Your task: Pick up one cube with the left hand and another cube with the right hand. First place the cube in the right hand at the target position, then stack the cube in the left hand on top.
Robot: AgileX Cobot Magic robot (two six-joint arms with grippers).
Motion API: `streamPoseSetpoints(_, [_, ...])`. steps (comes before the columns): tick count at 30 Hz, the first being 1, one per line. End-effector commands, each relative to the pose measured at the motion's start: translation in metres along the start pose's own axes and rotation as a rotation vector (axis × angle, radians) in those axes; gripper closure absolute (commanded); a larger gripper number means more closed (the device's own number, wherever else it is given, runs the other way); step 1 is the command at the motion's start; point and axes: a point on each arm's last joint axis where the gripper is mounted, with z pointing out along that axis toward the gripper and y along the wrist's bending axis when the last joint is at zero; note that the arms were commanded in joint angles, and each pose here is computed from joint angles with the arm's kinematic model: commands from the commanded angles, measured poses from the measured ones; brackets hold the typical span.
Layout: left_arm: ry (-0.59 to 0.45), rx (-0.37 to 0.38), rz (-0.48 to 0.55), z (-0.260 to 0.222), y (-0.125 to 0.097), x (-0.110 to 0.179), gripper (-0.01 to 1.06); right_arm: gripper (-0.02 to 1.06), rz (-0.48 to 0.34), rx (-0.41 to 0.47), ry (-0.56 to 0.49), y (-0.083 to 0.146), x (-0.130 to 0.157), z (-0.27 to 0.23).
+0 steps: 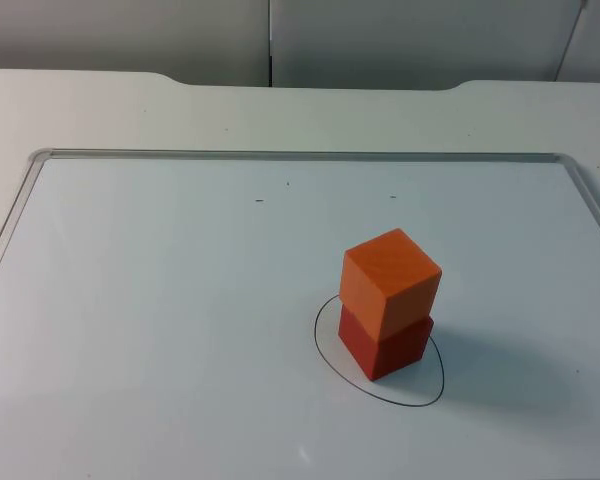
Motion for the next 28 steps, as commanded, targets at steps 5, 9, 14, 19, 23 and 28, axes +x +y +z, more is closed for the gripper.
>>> streamPoseSetpoints(5, [-0.008, -0.062, -0.041, 0.0010, -0.0013, 0.0007, 0.06, 0.02, 0.001, 0.001, 0.002, 0.0006, 0.0016, 0.0016])
streamPoseSetpoints(9, [-0.008, -0.159, -0.091, 0.0011, -0.0021, 0.0007, 0.06, 0.02, 0.001, 0.001, 0.002, 0.0006, 0.0016, 0.0016])
streamPoseSetpoints(14, [-0.007, -0.316, -0.174, 0.0014, -0.0033, 0.0005, 0.06, 0.02, 0.001, 0.001, 0.002, 0.0006, 0.0016, 0.0016])
streamPoseSetpoints(19, [-0.006, -0.453, -0.246, 0.0018, -0.0043, 0.0003, 0.06, 0.02, 0.001, 0.001, 0.002, 0.0006, 0.0016, 0.0016])
streamPoseSetpoints(23, [-0.006, -0.558, -0.300, 0.0022, -0.0050, 0.0001, 0.06, 0.02, 0.001, 0.001, 0.002, 0.0006, 0.0016, 0.0016])
streamPoseSetpoints(28, [-0.006, -0.621, -0.333, 0.0025, -0.0054, -0.0001, 0.06, 0.02, 0.001, 0.001, 0.002, 0.0006, 0.0016, 0.0016])
